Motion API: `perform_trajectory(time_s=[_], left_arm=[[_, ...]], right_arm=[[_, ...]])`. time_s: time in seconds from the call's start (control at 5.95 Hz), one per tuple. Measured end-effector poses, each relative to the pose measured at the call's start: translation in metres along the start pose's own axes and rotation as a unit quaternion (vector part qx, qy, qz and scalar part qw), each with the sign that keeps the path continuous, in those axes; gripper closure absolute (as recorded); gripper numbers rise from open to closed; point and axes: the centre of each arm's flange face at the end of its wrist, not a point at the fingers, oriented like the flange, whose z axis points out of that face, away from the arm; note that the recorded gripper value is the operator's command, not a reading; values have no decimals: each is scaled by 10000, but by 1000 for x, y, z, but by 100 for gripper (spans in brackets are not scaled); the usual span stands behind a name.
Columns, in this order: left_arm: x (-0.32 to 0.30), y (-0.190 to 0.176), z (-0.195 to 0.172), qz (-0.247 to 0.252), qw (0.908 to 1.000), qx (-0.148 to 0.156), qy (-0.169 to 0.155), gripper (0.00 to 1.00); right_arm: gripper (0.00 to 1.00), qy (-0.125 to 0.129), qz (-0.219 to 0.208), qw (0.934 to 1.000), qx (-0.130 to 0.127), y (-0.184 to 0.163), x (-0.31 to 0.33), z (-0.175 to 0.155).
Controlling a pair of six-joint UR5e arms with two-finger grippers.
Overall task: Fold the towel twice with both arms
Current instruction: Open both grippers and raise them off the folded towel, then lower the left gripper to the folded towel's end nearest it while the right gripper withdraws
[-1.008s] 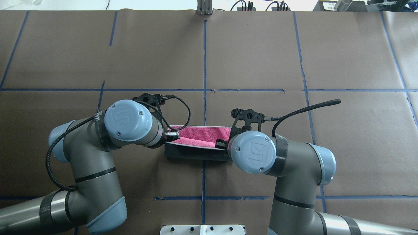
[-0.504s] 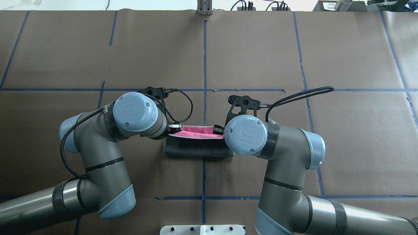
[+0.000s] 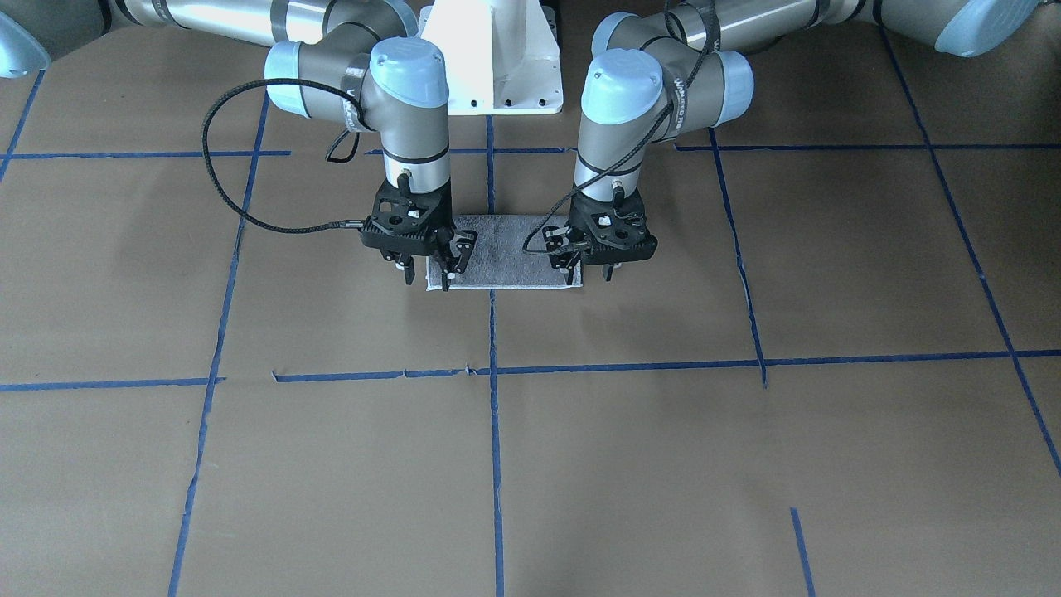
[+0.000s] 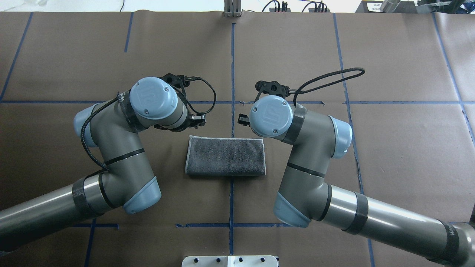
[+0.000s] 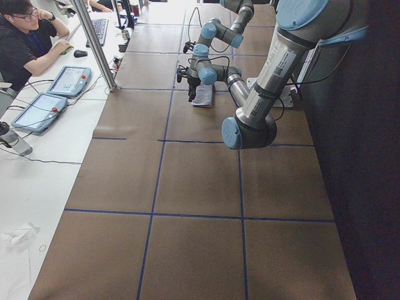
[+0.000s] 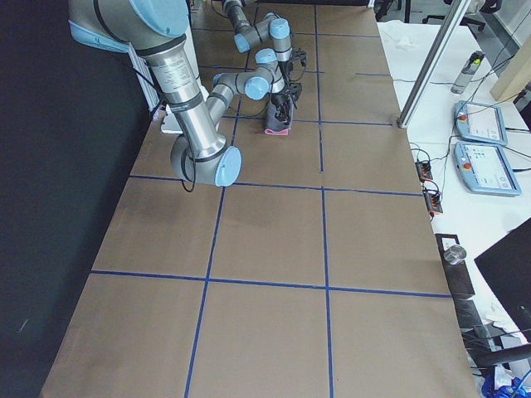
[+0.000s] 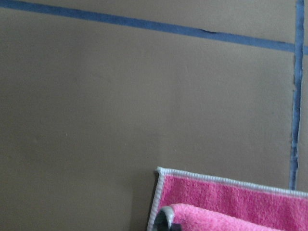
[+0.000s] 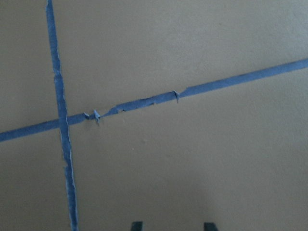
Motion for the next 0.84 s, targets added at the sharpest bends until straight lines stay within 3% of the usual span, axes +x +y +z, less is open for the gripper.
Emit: perform_trajectory(time_s=[0.34,0.67,0.84], left_arm=[[-4,-3,-2,94,9999,27,84,0],[-11,24,0,214,9993,-49,288,3],[-15,47,-3,162,9990,-138,400,17]], right_arm=[[0,-160,-360,9990,-222,-24,12,-15],[0,-367,-776,9954,-430,-39,55,-41],[0,-444,-1005,9925,-540,-47,86,-53]])
